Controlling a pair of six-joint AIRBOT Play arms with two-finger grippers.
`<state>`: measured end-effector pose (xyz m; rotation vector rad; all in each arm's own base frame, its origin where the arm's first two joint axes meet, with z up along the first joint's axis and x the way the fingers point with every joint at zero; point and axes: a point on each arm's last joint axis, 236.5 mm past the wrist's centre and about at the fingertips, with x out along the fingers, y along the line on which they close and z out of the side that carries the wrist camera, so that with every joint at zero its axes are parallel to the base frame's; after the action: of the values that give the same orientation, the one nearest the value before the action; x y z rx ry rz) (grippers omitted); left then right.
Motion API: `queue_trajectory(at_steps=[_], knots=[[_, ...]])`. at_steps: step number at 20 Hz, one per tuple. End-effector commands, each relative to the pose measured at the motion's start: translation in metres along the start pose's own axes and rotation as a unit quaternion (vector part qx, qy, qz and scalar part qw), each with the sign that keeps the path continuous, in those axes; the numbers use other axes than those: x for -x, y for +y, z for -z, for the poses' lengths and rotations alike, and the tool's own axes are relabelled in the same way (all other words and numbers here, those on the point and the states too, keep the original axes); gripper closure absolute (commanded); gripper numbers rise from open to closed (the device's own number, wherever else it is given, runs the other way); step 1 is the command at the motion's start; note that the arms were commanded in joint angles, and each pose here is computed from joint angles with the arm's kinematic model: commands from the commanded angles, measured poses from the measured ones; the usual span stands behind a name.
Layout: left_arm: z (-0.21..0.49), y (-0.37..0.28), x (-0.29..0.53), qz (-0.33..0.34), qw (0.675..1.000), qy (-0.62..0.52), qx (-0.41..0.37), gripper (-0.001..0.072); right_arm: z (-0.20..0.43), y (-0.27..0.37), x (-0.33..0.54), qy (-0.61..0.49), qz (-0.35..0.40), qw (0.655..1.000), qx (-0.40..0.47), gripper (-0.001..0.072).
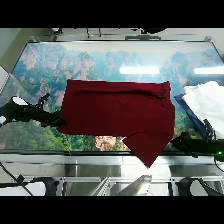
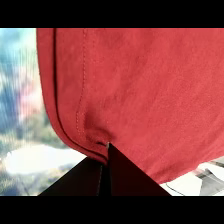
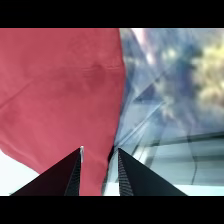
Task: Fold the shirts.
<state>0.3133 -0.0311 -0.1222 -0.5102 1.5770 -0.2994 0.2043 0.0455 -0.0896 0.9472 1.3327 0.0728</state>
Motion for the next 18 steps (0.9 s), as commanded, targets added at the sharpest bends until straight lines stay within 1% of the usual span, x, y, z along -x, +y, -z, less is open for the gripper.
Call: queue_trajectory(at_steps=[1,6,13,14,15,16,17,18], knots=[[-0.003,-0.004,0.005,0.002,1.0,-0.003,-0.006,0.069,0.003,-0.008,-0.009,-0.006,0.01,1.0,-0.012,0.0441],[-0.003,-0.004,0.005,0.002,1.0,-0.004,-0.005,0.069,0.014,-0.02,-0.026,0.007,0.007,0.999,-0.053,0.0441],[-0.002,-0.004,0.005,0.004,1.0,-0.001,-0.005,0.0689,0.004,0.017,-0.046,0.018,-0.113,0.991,-0.073,0.0443],[-0.001,-0.005,0.005,0.005,1.0,0.001,-0.005,0.0689,0.005,0.02,-0.047,0.023,-0.123,0.99,-0.07,0.0458],[0.001,-0.005,0.005,0.006,1.0,0.005,-0.005,0.069,0.007,0.022,-0.047,0.028,-0.129,0.989,-0.063,0.0563],[0.003,-0.006,0.005,0.008,1.0,0.008,-0.005,0.0689,0.008,0.023,-0.046,0.03,-0.131,0.989,-0.057,0.063],[0.004,-0.007,0.005,0.009,1.0,0.012,-0.005,0.0689,0.007,0.024,-0.046,0.029,-0.133,0.989,-0.053,0.0634],[0.006,-0.008,0.005,0.011,1.0,0.016,-0.005,0.069,0.007,0.027,-0.044,0.028,-0.136,0.989,-0.048,0.0693]])
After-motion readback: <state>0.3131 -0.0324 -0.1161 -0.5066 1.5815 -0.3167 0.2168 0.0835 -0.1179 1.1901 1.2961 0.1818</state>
